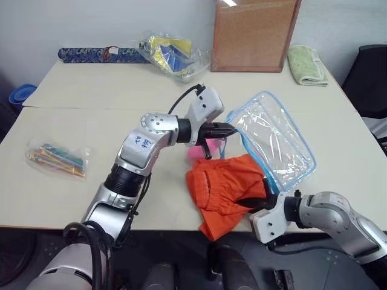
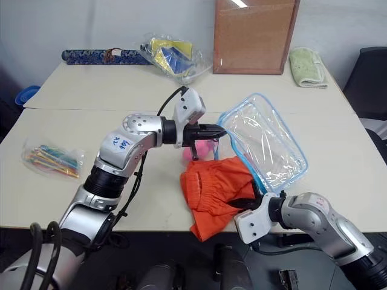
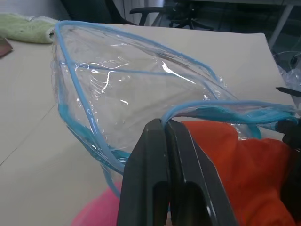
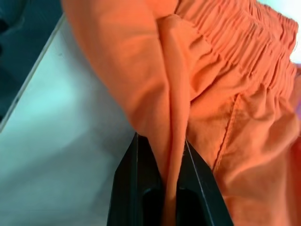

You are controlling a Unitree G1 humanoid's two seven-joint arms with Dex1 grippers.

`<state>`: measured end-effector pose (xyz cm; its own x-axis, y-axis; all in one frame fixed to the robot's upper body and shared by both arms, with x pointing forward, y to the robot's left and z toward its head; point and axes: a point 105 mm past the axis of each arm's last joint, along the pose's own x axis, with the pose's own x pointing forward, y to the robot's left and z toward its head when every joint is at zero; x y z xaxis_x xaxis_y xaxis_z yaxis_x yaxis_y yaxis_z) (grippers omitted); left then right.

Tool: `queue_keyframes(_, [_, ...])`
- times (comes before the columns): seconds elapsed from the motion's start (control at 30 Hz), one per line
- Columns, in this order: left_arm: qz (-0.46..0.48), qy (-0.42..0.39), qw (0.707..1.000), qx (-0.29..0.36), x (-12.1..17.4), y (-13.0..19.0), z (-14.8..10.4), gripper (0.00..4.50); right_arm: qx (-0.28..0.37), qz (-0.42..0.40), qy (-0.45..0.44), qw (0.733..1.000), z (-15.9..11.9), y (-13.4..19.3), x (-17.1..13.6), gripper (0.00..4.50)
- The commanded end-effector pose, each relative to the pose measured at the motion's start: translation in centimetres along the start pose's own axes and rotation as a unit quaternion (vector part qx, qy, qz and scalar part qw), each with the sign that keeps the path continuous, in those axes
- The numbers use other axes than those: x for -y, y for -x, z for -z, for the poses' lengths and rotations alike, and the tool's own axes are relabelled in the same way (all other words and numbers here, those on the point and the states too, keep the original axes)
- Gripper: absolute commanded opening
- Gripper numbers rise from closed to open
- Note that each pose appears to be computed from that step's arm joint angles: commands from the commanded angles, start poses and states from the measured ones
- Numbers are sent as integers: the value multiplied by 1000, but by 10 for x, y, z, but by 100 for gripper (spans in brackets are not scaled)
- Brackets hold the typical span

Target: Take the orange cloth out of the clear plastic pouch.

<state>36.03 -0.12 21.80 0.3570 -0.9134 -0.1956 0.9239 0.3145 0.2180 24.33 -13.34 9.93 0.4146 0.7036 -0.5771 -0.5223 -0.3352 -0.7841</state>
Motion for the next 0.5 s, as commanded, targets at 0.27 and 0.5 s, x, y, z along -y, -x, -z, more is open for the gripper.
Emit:
queue_keyframes(0.27, [-122, -19, 991, -45, -56, 14, 15, 0, 2, 10, 44, 999, -9, 24, -3, 2])
queue_keyframes(0.5, [-191, -31, 977, -85, -89, 55, 32, 0, -64, -2, 7, 998, 6, 63, -25, 2])
